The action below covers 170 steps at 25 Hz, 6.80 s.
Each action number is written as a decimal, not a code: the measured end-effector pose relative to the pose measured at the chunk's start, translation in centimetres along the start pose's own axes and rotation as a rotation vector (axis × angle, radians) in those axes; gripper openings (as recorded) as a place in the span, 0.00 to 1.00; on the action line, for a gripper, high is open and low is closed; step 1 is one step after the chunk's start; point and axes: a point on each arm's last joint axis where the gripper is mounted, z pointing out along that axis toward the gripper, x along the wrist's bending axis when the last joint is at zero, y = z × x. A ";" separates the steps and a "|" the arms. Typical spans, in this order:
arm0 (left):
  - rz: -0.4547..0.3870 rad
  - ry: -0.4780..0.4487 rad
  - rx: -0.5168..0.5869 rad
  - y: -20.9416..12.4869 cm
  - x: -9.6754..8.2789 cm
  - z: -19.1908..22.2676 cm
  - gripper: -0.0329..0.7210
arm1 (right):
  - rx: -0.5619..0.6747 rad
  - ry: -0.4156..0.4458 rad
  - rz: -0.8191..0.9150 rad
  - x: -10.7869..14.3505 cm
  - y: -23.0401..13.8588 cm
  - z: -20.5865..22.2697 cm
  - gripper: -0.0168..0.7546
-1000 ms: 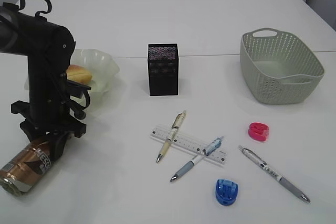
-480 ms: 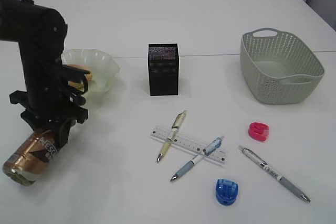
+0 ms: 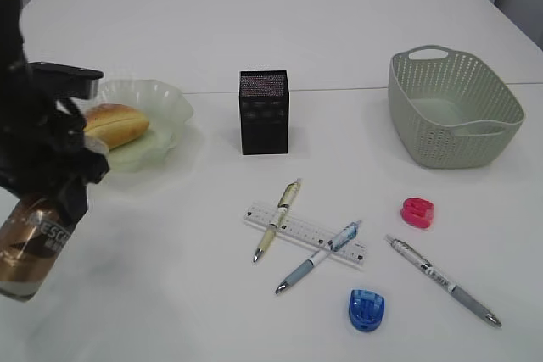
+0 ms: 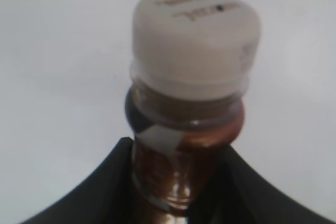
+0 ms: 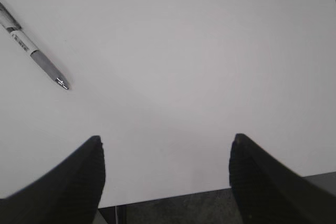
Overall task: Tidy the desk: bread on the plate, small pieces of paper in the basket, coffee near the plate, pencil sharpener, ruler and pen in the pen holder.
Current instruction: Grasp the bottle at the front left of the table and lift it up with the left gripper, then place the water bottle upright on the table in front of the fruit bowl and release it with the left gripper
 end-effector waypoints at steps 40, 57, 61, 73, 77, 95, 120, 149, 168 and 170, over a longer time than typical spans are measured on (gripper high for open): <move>-0.337 -0.039 -1.304 -9.2 5.2 -1.2 0.44 | -0.004 -0.040 -0.019 -0.4 0.0 0.0 0.76; -0.458 0.079 -1.316 -6.7 6.7 4.7 0.44 | -0.007 -0.065 -0.034 -0.6 0.1 0.0 0.76; -0.456 0.085 -1.281 -6.7 6.7 5.6 0.44 | -0.007 -0.066 -0.035 -0.6 0.1 0.0 0.76; -0.421 0.129 -1.215 -6.4 6.8 8.3 0.44 | -0.007 -0.070 -0.037 -0.6 0.1 0.0 0.76; -0.416 0.133 -1.195 -6.4 6.7 8.9 0.44 | -0.007 -0.070 -0.037 -0.6 0.1 0.0 0.76; -0.376 0.125 -1.192 -6.3 6.5 9.6 0.47 | -0.007 -0.070 -0.037 -0.6 0.1 0.0 0.76; -0.376 0.125 -1.186 -6.3 6.5 9.7 0.49 | -0.007 -0.072 -0.038 -0.7 0.1 0.0 0.76; -0.395 0.111 -1.206 -6.2 6.5 8.1 0.84 | -0.008 -0.072 -0.036 -0.7 0.1 0.0 0.76; -0.228 0.217 -1.199 -6.3 6.5 6.8 0.83 | -0.008 -0.072 -0.036 -0.7 0.1 0.0 0.76; -0.244 0.233 -1.213 -6.4 6.6 6.3 0.83 | -0.008 -0.072 -0.036 -0.7 0.1 0.0 0.76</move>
